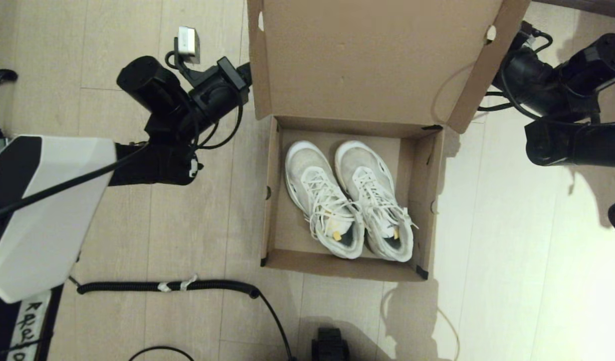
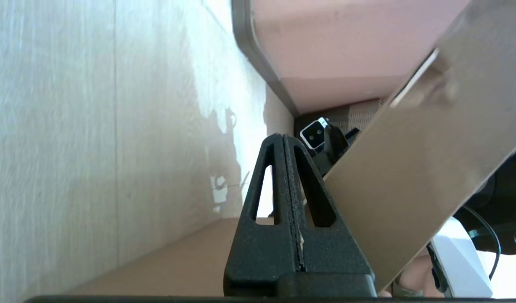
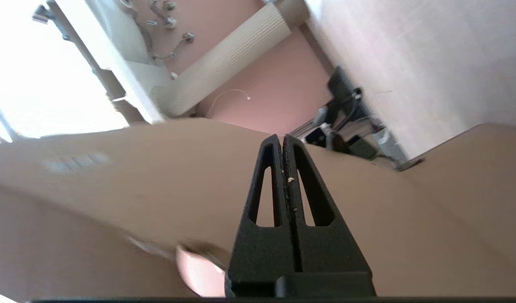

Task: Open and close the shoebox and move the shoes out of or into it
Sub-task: Close the shoe box

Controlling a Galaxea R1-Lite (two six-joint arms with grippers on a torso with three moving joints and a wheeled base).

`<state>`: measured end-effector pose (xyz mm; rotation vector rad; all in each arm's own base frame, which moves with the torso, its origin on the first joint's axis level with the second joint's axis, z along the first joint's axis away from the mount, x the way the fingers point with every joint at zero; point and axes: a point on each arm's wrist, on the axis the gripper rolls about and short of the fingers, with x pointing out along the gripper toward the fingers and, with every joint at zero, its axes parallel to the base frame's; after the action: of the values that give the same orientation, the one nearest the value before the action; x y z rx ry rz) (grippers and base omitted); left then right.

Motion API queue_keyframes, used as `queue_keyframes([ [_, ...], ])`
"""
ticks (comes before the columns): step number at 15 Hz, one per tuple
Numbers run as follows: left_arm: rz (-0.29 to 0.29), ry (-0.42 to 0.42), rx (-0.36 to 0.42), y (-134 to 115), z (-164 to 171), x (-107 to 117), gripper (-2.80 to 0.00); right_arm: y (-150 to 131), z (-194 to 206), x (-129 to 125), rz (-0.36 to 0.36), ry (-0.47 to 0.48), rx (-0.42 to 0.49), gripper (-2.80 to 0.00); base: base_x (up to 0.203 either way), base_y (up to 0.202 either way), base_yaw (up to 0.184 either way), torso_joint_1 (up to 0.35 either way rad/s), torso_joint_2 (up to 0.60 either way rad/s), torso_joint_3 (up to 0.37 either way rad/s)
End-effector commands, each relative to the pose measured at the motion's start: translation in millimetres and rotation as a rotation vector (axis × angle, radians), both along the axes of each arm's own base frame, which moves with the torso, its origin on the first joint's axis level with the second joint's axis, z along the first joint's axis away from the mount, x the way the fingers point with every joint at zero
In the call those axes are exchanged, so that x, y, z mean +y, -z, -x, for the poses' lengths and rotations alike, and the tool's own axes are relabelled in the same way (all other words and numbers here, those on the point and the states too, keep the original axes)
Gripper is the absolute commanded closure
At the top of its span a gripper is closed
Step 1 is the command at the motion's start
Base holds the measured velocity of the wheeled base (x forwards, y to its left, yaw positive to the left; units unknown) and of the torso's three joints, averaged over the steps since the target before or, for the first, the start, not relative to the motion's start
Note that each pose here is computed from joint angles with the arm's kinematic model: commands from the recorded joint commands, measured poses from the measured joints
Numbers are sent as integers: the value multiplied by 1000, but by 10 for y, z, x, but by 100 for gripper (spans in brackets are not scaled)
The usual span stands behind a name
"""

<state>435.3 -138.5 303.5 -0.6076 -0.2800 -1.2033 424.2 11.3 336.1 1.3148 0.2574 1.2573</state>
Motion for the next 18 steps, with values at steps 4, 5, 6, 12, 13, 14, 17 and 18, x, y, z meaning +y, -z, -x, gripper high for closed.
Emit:
queue_keyframes([
  [4,5,12,-30,-143,99,23,0,-264,256,-7,-24,-45,8,0,0,0,0,0,0,0],
  [5,6,13,-36,-167,116,26,0,-300,291,-11,-29,-63,25,0,0,0,0,0,0,0],
  [6,7,14,-38,-180,124,30,0,-327,320,-14,-27,-89,48,0,0,0,0,0,0,0],
  [12,58,78,12,-437,345,89,0,-429,486,0,5,-196,147,0,0,0,0,0,0,0],
  [13,61,83,19,-466,388,103,0,-454,520,1,-1,-211,166,0,0,0,0,0,0,0],
  [14,61,86,30,-484,440,115,0,-468,549,2,0,-222,180,0,0,0,0,0,0,0],
  [17,64,123,67,-556,640,103,0,-526,659,-3,6,-241,204,0,0,0,0,0,0,0],
  [18,68,142,76,-583,709,75,0,-547,692,-3,2,-247,212,0,0,0,0,0,0,0],
])
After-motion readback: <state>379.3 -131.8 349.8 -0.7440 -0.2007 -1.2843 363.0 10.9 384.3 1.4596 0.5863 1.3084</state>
